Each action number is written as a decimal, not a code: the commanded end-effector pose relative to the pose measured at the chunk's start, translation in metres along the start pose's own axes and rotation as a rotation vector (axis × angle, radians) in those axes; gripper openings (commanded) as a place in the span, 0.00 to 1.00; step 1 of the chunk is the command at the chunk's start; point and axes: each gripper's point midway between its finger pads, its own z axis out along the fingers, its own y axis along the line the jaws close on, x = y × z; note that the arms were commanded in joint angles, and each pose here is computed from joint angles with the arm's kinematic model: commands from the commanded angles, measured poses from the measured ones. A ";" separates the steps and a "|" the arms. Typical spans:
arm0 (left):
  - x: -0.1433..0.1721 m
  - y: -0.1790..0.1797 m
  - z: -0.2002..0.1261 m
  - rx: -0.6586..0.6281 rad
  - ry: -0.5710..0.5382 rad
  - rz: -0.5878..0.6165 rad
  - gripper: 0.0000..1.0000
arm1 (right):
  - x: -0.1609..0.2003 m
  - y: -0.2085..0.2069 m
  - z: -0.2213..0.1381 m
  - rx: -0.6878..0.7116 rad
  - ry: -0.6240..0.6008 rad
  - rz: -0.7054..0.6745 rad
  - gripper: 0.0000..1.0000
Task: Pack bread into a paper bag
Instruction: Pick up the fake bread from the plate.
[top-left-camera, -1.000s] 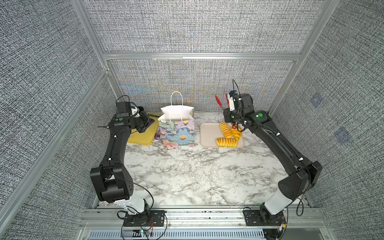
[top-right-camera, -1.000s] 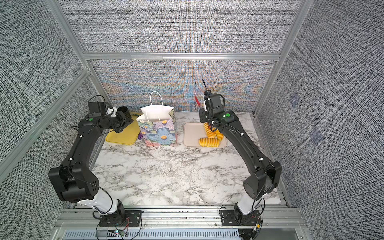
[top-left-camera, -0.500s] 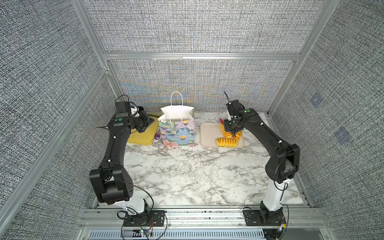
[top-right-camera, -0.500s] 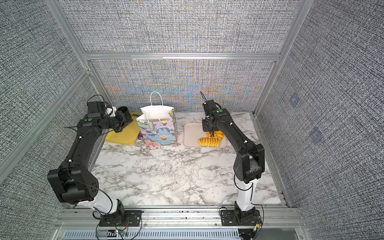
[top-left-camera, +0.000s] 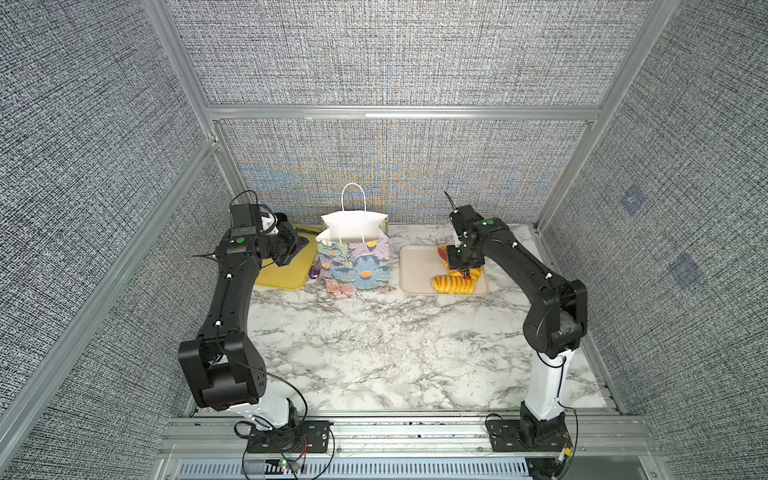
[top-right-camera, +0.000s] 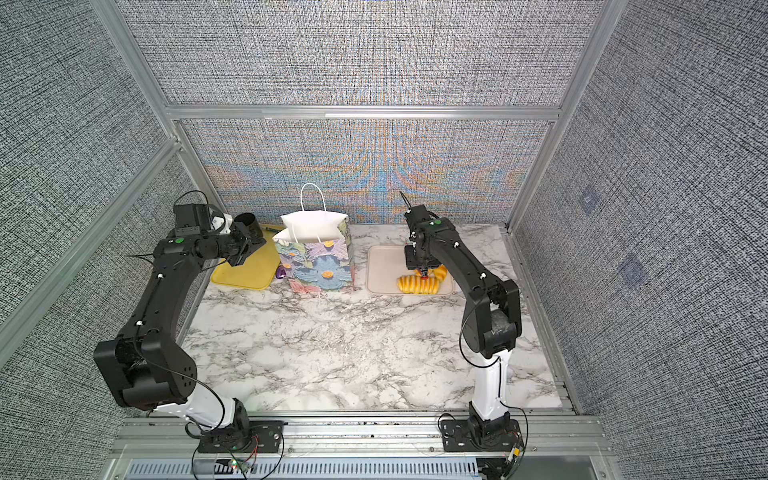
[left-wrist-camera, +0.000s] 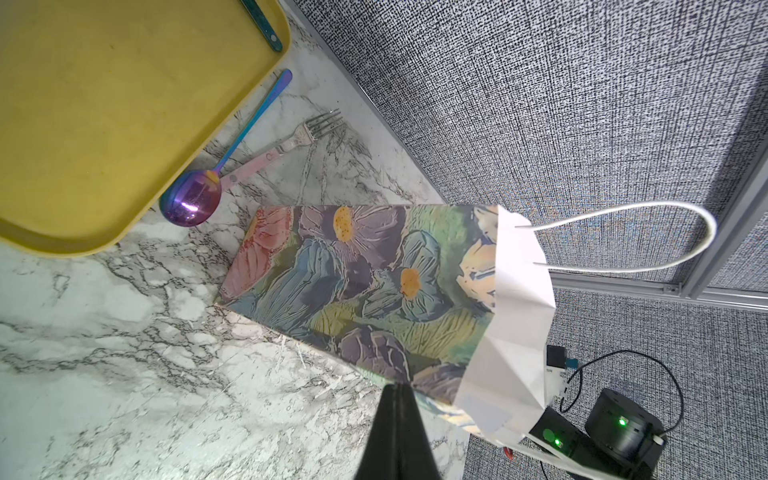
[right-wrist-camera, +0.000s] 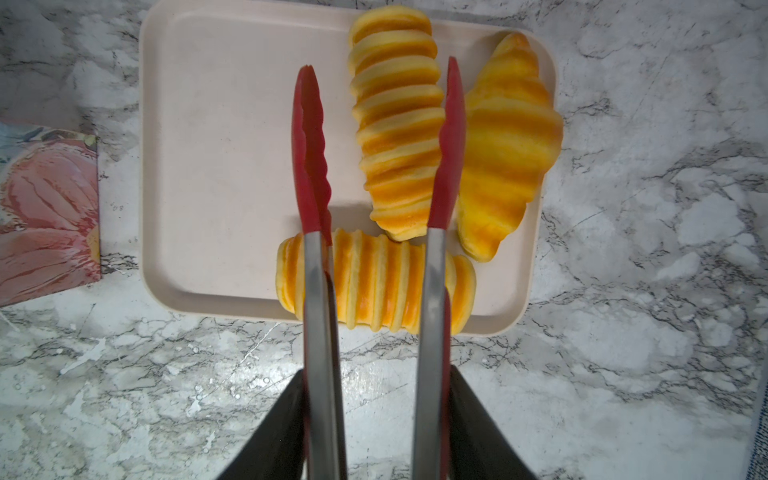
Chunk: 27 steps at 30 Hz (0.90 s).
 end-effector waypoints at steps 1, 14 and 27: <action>0.000 -0.003 -0.003 0.011 0.001 -0.003 0.02 | -0.001 0.000 0.003 -0.006 0.004 -0.002 0.49; -0.002 -0.010 -0.007 0.021 -0.007 0.002 0.02 | 0.000 -0.004 0.027 -0.017 0.036 0.005 0.49; -0.003 -0.014 -0.010 0.027 -0.013 0.008 0.02 | 0.008 0.002 0.045 -0.058 0.073 -0.001 0.33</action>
